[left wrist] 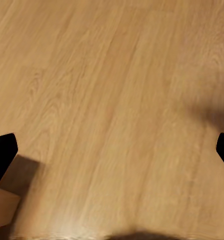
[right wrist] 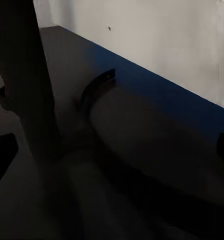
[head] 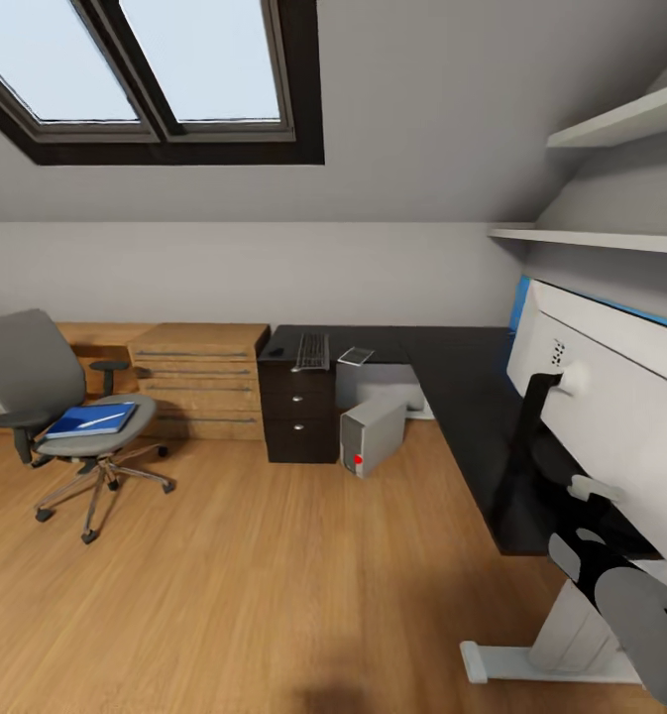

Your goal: In the bedroom, organize the workspace by keeping the computer under the desk, ensuring the monitor is on the desk, placing the keyboard on the desk next to the monitor, placing the mouse on the desk next to the keyboard, moving the folder from the swivel chair onto the desk next to the mouse, stacking the notebook on top of the folder with the pen on top of the notebook, and positioning the swivel chair next to the desk.

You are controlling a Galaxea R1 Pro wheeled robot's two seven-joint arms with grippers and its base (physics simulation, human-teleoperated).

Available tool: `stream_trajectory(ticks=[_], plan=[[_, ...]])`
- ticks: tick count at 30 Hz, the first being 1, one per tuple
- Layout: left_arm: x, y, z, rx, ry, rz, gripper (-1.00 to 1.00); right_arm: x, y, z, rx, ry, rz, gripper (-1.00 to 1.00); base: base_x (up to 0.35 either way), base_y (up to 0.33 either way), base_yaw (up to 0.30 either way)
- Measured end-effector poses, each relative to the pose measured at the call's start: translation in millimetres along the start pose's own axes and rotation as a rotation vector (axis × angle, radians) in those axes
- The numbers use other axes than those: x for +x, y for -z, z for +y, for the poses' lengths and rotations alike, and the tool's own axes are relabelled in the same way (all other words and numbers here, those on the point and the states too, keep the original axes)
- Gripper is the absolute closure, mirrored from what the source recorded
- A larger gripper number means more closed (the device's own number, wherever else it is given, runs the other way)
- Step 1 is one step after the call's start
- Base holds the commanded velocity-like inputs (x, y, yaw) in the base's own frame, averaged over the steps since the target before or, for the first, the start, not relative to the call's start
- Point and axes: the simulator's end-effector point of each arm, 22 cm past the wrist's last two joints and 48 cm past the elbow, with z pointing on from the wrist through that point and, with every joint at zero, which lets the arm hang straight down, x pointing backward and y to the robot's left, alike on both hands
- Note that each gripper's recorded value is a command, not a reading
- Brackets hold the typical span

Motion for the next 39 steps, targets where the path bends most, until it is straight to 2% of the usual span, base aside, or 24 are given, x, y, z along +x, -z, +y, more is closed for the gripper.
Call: stream_trajectory(ticks=[4,5,7,11,22,36,39], plan=[[4.3,0.2,2.3,-0.006,-0.003,0.009,-1.00,-2.2,-0.2,-2.5,0.006,-0.006,-0.007,-1.00,-0.097,-0.303,0.000],[8.8,-0.1,5.9,-0.011,-0.008,0.018,-1.00,-10.5,-0.2,-6.2,0.016,-0.019,-0.044,-1.00,-0.010,-0.342,0.000],[9.1,-0.5,8.0,-0.014,-0.009,0.018,-1.00,-17.9,-0.6,-6.6,0.017,-0.021,-0.070,-1.00,-0.004,-0.345,0.000],[9.1,-1.0,10.2,-0.018,-0.010,0.018,-1.00,-22.1,-0.6,-6.9,0.018,-0.025,-0.087,-1.00,-0.001,-0.198,0.000],[9.2,-1.0,9.9,-0.017,-0.010,0.018,-1.00,-21.7,-0.5,-6.1,0.015,-0.024,-0.086,-1.00,-0.022,-0.015,0.000],[9.2,-1.2,10.1,-0.017,-0.010,0.018,-1.00,-17.3,0.4,0.6,0.004,-0.022,-0.074,-1.00,-0.286,0.048,0.000],[9.2,-1.1,9.7,-0.016,-0.011,0.018,-1.00,-10.9,0.7,5.2,-0.002,-0.018,-0.045,-1.00,-0.127,0.020,0.000]])
